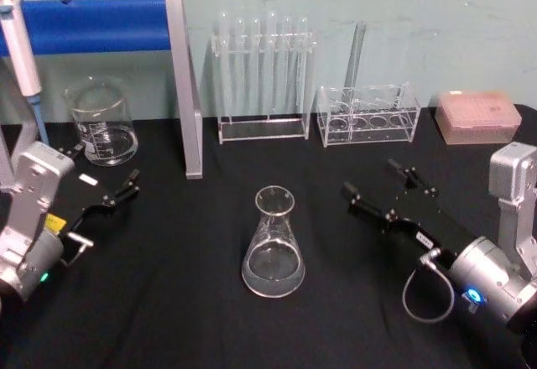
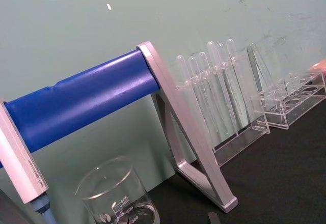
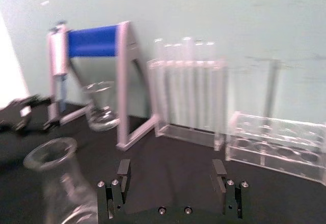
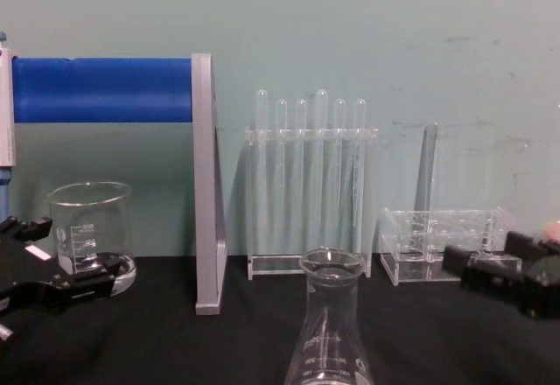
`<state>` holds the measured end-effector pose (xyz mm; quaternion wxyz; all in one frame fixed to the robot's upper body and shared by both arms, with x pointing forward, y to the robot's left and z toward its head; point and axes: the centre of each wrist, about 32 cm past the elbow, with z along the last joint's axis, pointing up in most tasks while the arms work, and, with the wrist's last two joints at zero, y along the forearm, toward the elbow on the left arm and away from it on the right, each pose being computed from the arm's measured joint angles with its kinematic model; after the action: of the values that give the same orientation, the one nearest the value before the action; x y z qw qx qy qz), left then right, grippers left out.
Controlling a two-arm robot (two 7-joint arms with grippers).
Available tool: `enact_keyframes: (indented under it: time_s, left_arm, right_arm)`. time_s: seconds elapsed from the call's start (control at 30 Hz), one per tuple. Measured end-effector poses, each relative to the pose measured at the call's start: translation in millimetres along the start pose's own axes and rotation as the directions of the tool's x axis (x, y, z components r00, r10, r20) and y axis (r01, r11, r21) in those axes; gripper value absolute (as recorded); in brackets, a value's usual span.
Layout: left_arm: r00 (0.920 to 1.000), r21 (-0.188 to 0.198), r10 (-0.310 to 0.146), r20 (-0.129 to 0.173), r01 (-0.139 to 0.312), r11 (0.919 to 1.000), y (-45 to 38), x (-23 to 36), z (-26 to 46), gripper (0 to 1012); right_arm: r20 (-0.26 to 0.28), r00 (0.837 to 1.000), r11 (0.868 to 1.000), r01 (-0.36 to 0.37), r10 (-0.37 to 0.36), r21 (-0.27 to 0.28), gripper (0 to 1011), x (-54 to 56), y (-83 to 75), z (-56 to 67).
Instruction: Grasp the erlenmeyer flask with one hand, shake it three times, then place it back.
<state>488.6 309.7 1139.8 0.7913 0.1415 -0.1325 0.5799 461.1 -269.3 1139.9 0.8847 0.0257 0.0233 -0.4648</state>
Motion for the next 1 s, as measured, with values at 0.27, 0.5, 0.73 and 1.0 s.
enact_keyframes:
  time_s: [0.27, 0.5, 0.73, 1.0]
  left_arm:
    - [1.0, 0.0, 0.0, 0.0, 0.0, 1.0, 0.0, 0.0, 0.0, 1001]
    - [1.0, 0.0, 0.0, 0.0, 0.0, 1.0, 0.0, 0.0, 0.0, 1001]
    - [1.0, 0.0, 0.0, 0.0, 0.0, 1.0, 0.0, 0.0, 0.0, 1001]
    - [1.0, 0.0, 0.0, 0.0, 0.0, 1.0, 0.0, 0.0, 0.0, 1001]
  right_arm:
    - [-0.041, 0.991, 0.992, 0.127, -0.126, 0.012, 1000, -1.9, 19.4, 2.0]
    - [0.022, 0.98, 0.98, 0.198, -0.198, -0.003, 1000, -0.9, 36.8, -3.0]
    - [0.07, 0.971, 0.971, 0.233, -0.23, -0.048, 1000, 4.3, 51.6, -10.7]
    - [0.081, 0.967, 0.966, 0.246, -0.24, -0.083, 1000, 9.9, 64.3, -11.8]
